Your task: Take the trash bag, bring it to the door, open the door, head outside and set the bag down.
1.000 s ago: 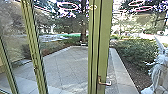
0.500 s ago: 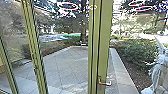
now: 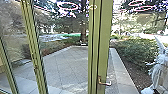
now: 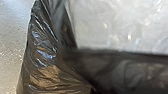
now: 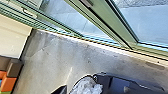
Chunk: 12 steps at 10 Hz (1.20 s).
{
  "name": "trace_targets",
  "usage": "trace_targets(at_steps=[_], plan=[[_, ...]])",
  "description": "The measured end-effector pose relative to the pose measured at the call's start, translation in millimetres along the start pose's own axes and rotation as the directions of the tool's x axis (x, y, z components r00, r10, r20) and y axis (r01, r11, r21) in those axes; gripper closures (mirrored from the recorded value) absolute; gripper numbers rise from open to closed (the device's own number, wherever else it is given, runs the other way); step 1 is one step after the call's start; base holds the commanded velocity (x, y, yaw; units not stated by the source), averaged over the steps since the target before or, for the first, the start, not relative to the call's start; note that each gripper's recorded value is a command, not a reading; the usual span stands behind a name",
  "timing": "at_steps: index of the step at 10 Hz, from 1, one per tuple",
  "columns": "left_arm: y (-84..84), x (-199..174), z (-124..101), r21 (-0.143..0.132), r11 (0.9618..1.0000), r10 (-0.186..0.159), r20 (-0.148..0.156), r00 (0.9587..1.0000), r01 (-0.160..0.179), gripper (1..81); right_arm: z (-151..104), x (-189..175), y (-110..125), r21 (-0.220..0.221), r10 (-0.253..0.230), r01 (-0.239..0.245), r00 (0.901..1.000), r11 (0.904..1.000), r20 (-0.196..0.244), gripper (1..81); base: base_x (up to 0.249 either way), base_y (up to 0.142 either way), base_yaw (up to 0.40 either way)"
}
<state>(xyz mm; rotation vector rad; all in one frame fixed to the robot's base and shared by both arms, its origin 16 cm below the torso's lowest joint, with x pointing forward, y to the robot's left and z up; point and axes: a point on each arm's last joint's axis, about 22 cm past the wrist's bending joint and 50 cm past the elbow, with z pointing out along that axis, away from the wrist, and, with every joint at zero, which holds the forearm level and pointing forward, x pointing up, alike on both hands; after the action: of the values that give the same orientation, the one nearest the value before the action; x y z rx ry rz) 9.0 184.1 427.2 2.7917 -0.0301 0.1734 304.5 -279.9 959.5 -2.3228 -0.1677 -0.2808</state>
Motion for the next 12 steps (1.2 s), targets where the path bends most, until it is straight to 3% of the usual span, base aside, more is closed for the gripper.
trace_targets(at_steps=[7, 12], plan=[[3.9, 0, 1, -0.005, 1.0, -0.007, 0.001, 1.0, 0.007, 81.1, 21, 68, -28, 0.013, 0.102, -0.102, 0.9947, 0.9947, 0.004, 1.0, 0.0, 0.0, 0.0], [7.4, 3, 2, -0.009, 0.9998, -0.017, -0.001, 0.9998, 0.017, 81.1, 34, 115, -25, 0.001, 0.248, -0.248, 0.9682, 0.9687, -0.032, 1.0, 0.0, 0.0, 0.0]])
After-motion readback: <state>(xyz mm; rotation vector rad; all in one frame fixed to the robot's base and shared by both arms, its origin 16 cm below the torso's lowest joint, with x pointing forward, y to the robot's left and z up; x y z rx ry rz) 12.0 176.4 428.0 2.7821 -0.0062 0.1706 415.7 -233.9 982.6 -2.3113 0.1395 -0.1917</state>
